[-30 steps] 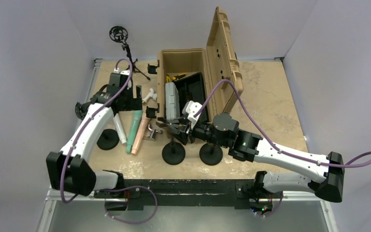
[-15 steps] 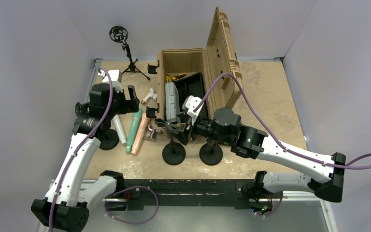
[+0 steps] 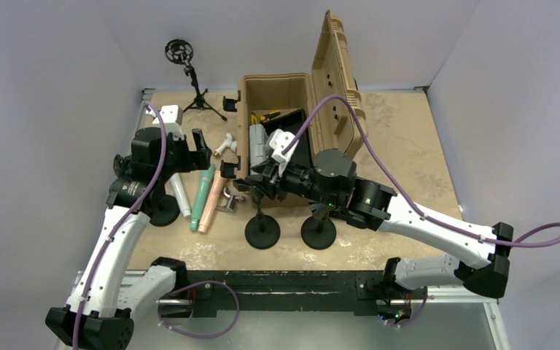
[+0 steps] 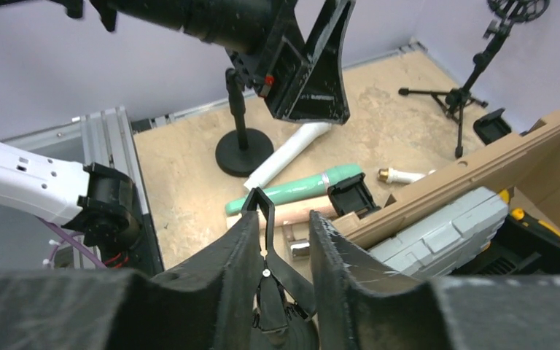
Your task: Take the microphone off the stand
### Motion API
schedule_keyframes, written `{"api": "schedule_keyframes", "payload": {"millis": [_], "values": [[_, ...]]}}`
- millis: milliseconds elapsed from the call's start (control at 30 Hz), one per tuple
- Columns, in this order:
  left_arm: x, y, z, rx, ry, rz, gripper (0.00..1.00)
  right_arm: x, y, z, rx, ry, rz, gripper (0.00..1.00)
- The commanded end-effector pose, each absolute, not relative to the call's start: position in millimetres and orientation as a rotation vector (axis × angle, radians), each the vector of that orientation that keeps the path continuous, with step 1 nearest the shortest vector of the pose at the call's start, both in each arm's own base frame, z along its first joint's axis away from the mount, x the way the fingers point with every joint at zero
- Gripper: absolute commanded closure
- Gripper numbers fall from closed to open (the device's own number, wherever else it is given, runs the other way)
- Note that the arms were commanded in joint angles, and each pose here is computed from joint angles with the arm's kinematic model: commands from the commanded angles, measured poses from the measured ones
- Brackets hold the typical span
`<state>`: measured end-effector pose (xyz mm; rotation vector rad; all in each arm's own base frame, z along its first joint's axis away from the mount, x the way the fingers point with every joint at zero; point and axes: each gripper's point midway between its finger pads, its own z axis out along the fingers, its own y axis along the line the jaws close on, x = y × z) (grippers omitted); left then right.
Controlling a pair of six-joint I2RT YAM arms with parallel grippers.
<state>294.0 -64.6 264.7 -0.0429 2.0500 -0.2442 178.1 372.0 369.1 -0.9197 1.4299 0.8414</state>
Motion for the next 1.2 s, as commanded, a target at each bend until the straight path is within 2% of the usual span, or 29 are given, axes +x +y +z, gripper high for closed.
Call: {"api": "schedule_keyframes", "payload": {"millis": [0, 367, 1167], "values": [[295, -66, 277, -0.053, 1.998, -0.273, 0.12, 180, 380, 374, -0.938, 1.425, 0.837, 0.74], [292, -73, 280, -0.029, 1.99, -0.318, 0.12, 181, 387, 344, -0.984, 1.475, 0.827, 0.85], [292, -73, 280, -0.027, 1.987, -0.321, 0.12, 182, 369, 225, -1.162, 1.778, 0.635, 0.88]]}}
